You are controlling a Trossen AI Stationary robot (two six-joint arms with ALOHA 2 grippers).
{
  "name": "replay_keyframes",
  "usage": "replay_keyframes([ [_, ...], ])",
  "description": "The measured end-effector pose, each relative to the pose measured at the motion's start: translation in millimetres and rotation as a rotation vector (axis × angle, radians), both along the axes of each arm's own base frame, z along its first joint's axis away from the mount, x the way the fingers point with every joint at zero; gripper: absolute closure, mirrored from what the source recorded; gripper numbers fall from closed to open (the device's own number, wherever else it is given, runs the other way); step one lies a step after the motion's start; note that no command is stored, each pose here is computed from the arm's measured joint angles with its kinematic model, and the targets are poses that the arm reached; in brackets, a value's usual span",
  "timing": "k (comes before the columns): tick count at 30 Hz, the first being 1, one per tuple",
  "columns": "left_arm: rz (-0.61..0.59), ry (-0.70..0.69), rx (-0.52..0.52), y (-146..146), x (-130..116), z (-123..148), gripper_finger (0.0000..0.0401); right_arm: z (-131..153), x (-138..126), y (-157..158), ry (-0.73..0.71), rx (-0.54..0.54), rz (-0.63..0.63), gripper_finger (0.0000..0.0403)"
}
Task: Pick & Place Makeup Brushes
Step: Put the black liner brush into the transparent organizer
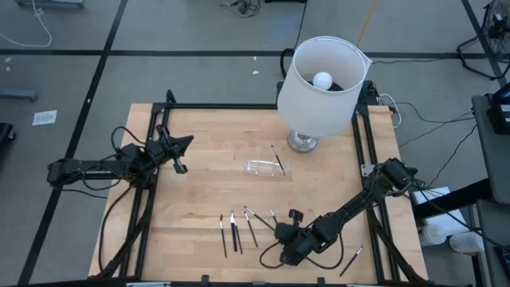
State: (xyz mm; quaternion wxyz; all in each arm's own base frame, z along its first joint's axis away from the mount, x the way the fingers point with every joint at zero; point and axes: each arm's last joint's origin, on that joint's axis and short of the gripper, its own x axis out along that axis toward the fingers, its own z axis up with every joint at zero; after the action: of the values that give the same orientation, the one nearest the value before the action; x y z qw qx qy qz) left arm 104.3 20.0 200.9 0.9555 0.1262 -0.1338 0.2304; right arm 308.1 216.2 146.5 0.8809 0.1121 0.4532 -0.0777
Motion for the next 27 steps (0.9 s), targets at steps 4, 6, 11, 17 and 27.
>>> replay_keyframes([
  [4,0.001,0.004,-0.001,0,0,0,0.0384,0,1,-1,0.013,0.018,0.007,0.0403],
  [6,0.001,0.003,-0.001,0,0,0,0.0384,-2,1,-1,0.015,0.017,0.007,0.0403],
  [11,0.001,0.005,-0.004,0,0,0,0.0384,-4,1,0,0.030,0.034,0.013,0.0403],
  [17,0.003,0.019,0.001,0,1,-2,0.0384,-10,2,1,0.038,0.026,0.015,0.0403],
  [27,0.005,0.019,0.001,0,0,-2,0.0384,-11,-2,-1,0.093,0.035,0.004,0.0403],
])
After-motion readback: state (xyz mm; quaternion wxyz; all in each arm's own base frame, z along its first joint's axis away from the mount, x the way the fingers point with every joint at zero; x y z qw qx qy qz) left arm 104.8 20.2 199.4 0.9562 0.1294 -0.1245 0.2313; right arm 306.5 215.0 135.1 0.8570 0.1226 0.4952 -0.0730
